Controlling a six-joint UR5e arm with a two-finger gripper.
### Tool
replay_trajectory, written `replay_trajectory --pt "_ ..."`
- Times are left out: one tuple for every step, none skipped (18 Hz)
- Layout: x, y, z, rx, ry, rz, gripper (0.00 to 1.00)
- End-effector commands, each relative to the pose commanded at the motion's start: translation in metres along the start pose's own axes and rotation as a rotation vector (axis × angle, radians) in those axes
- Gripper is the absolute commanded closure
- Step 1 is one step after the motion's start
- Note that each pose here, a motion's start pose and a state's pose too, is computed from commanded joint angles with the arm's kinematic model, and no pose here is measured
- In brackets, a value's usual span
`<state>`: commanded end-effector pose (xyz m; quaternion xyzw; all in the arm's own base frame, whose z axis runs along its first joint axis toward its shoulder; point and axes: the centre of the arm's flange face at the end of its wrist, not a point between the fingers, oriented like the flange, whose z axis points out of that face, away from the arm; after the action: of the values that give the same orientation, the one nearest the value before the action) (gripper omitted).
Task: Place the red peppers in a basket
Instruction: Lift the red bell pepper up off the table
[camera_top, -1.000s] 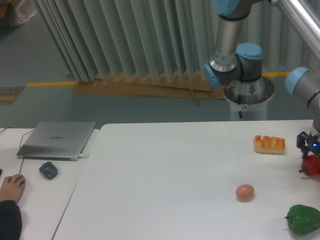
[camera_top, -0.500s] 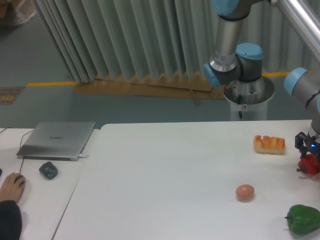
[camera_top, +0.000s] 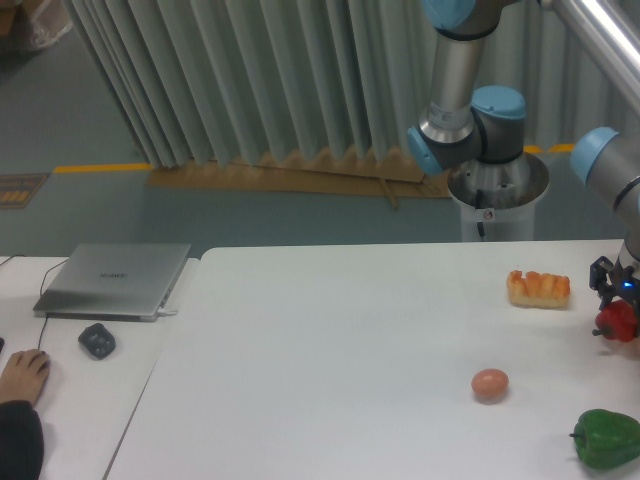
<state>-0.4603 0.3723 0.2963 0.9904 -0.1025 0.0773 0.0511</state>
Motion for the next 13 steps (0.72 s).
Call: replay_trajectory --pt "0.0 0.0 0.0 -0.001 0.003 0.0 0.79" --pt "0.003 0.002 -0.005 0.002 0.001 -0.002 0.79" --pt "0.005 0.004 -0.011 0.004 -0.005 -0.003 0.79" --pt "0.007 0.005 -0.013 0.003 -0.004 -0.005 0.79" --pt "0.009 0.005 -0.013 0.003 0.004 -0.004 0.79" --pt "0.01 0.006 -0.014 0.002 0.007 -0.004 0.78" --pt "0.012 0.007 -0.015 0.001 0.012 -0.004 0.78" --pt "0.013 0.007 -0.018 0.001 0.012 -0.004 0.78" --pt "0.015 0.01 -0.021 0.004 0.009 -0.007 0.78" --pt "0.019 0.01 -0.024 0.007 0.018 -0.007 0.78" --pt "0.023 0.011 -0.03 0.017 0.021 -0.007 0.78" --pt "0.027 0.011 -0.034 0.026 0.021 -0.006 0.78" --pt "0.028 0.012 -0.035 0.03 0.025 0.001 0.78"
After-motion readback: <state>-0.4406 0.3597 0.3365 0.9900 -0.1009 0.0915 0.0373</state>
